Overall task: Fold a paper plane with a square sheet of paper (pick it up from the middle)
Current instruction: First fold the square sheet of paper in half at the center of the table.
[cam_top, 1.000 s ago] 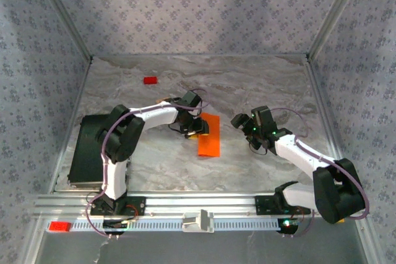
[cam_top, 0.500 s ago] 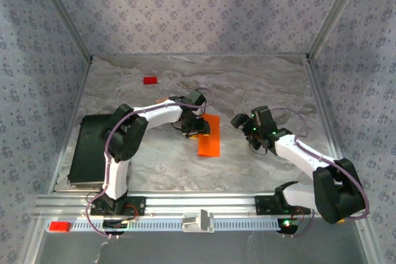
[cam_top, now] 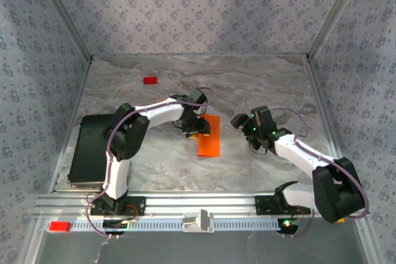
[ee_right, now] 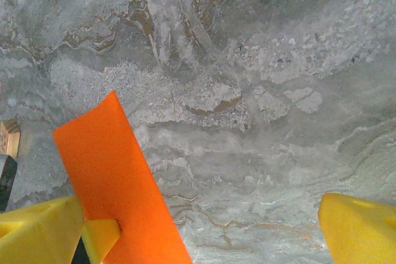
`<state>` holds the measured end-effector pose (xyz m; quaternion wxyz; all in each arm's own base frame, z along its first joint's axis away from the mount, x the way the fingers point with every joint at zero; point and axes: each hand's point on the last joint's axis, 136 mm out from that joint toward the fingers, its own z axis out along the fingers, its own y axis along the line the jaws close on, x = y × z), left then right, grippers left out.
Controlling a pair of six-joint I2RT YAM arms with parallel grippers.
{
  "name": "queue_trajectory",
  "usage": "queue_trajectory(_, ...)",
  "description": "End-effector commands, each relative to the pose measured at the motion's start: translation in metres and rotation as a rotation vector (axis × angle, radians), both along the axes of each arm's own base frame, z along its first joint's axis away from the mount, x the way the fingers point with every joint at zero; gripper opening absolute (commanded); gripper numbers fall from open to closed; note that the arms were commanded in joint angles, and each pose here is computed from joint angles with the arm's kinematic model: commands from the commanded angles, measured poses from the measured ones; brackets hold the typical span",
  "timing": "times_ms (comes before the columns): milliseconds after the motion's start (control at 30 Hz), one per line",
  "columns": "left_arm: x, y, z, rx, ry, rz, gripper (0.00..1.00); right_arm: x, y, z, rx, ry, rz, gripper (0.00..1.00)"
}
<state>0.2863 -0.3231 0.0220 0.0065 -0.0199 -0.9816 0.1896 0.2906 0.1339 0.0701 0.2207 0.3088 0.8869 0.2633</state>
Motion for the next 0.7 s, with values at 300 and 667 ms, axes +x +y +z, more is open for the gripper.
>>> queue_trajectory(300, 0.005, 0.019, -0.054, 0.131, -0.013, -0.018, 0.52, 0.004, 0.004, 0.002, -0.003, 0.0, 0.014, 0.99)
queue_trajectory(667, 0.005, 0.018, -0.055, 0.127, -0.009, -0.006, 0.52, 0.012, 0.033, 0.007, 0.05, -0.043, 0.14, 0.94)
